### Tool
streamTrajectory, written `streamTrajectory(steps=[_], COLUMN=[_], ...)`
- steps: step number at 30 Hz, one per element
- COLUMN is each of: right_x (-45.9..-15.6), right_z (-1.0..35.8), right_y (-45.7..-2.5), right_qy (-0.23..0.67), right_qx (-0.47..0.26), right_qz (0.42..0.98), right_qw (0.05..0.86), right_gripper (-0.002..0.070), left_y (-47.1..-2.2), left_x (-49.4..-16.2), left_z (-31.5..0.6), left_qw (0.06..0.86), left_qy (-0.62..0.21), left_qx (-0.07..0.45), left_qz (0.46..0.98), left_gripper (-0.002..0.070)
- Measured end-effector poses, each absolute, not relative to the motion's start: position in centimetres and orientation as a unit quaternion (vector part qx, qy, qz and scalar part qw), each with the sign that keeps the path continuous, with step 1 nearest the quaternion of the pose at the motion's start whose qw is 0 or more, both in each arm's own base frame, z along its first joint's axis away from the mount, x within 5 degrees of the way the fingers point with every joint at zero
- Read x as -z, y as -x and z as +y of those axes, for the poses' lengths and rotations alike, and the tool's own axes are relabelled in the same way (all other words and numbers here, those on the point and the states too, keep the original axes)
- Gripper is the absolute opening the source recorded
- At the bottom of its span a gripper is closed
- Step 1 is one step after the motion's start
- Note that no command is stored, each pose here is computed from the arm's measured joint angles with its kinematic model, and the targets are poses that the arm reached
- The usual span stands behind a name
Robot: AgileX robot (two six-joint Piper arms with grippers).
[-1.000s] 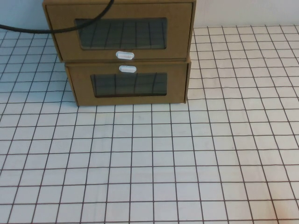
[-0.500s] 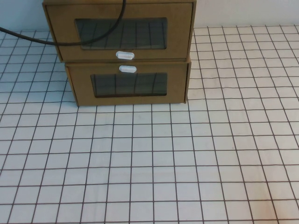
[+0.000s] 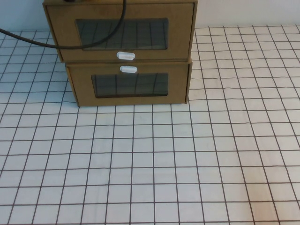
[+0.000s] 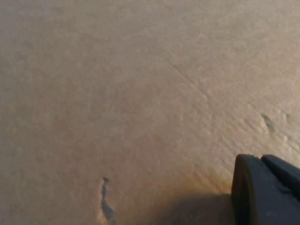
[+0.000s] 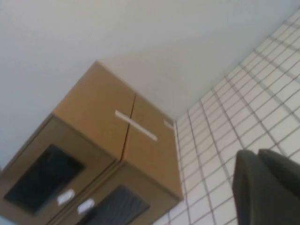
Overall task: Open the shoe box
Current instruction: 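Pull the top drawer of the cardboard box fully open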
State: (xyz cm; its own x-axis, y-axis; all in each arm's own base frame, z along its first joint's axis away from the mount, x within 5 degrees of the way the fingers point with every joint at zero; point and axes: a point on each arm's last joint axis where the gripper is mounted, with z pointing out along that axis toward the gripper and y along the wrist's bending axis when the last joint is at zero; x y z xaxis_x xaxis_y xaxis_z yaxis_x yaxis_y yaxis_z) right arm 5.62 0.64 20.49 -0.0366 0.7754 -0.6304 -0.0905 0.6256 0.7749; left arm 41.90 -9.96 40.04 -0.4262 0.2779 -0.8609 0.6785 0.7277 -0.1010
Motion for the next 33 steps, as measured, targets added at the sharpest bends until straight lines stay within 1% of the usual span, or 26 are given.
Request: streamTrajectory(steps=[2,6,9,13,17,20,27,30,33], right_x=[-21.0,-23.7,-25.4,-27.5,-29.1,-29.9,-31.3,-32.0,-32.5], right_z=[1.4,2.5,3.3,4.1,4.8,5.0,5.9,7.3,9.6], right_y=[-5.4,-4.9,-5.3,-6.6,-8.3,-10.2,-15.0,-17.0,-18.6], right_qy=[-0.247,-0.188,-0.145,-0.073,0.0,0.025,0.077,0.114,0.163], right_qx=[-0.359,-0.375,-0.362,-0.326,-0.304,-0.295,-0.287,-0.29,-0.283], right_qz=[0.654,0.69,0.742,0.807,0.852,0.869,0.889,0.892,0.892], right_qw=[0.618,0.59,0.545,0.486,0.427,0.396,0.348,0.328,0.312], right_gripper=[-0.0013,-0.0013,-0.0013,-0.0013,-0.0013,-0.0013,-0.0013,-0.0013,-0.0013], left_y=[-42.0,-41.9,-41.9,-41.9,-41.8,-41.8,-41.8,-41.8,-41.8], left_x=[-40.0,-40.0,-39.9,-39.9,-39.9,-39.9,-40.0,-40.0,-40.0], left_z=[-10.0,-10.0,-10.0,-10.0,-10.0,-10.0,-10.0,-10.0,-10.0], left_qw=[0.447,0.446,0.444,0.444,0.441,0.44,0.44,0.44,0.44], left_qy=[-0.293,-0.294,-0.295,-0.295,-0.297,-0.298,-0.299,-0.298,-0.298], left_qx=[0.224,0.224,0.225,0.225,0.226,0.227,0.227,0.228,0.228], left_qz=[0.815,0.815,0.815,0.815,0.816,0.816,0.816,0.816,0.816], left_gripper=[-0.0002,-0.0002,-0.0002,-0.0002,-0.0002,-0.0002,-0.0002,-0.0002,-0.0002])
